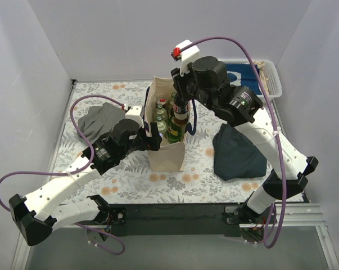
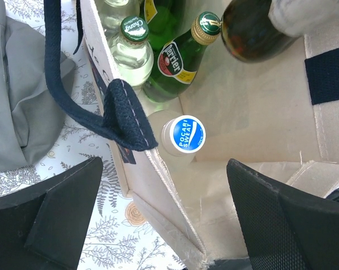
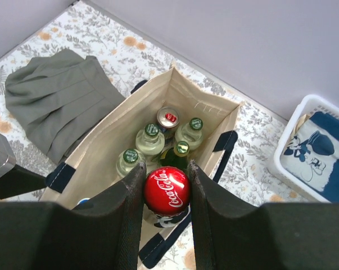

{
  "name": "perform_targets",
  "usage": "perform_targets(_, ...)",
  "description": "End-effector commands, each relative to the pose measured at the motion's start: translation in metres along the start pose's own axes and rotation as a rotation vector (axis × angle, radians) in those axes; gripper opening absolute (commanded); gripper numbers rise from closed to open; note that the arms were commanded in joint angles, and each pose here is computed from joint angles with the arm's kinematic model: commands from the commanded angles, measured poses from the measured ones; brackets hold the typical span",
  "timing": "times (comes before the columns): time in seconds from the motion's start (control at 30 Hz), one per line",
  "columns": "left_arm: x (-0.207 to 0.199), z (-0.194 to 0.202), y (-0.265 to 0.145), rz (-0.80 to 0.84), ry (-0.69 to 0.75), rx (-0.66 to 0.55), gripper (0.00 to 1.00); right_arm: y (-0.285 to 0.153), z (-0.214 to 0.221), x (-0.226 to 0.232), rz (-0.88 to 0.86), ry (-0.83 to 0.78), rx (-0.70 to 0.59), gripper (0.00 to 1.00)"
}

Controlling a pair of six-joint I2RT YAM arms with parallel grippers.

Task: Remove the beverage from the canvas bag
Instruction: Take out the drink from the canvas bag.

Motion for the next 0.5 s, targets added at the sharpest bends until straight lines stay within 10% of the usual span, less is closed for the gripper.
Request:
perform_targets(0.0, -0.007, -0.014, -0.004, 0.018, 0.010, -0.030, 0.91, -0.059, -0.105, -0.040, 0.101, 0.096, -0.388, 0.01)
perform_targets(0.47, -0.006, -0.013, -0.003, 0.014, 0.013, -0.031, 0.91, -0.068, -0.128, -0.058, 0.189, 0.096, -0.479, 0.01)
Point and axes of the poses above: each gripper's point midway between its finger pads, its own y axis out along the fingers, its own x axis along the line the jaws close on, z = x × y, the point moved 1 cm from there along -y, back along the fingers, and after that the axes turned 3 degrees about -y, right-handed, at the moved point
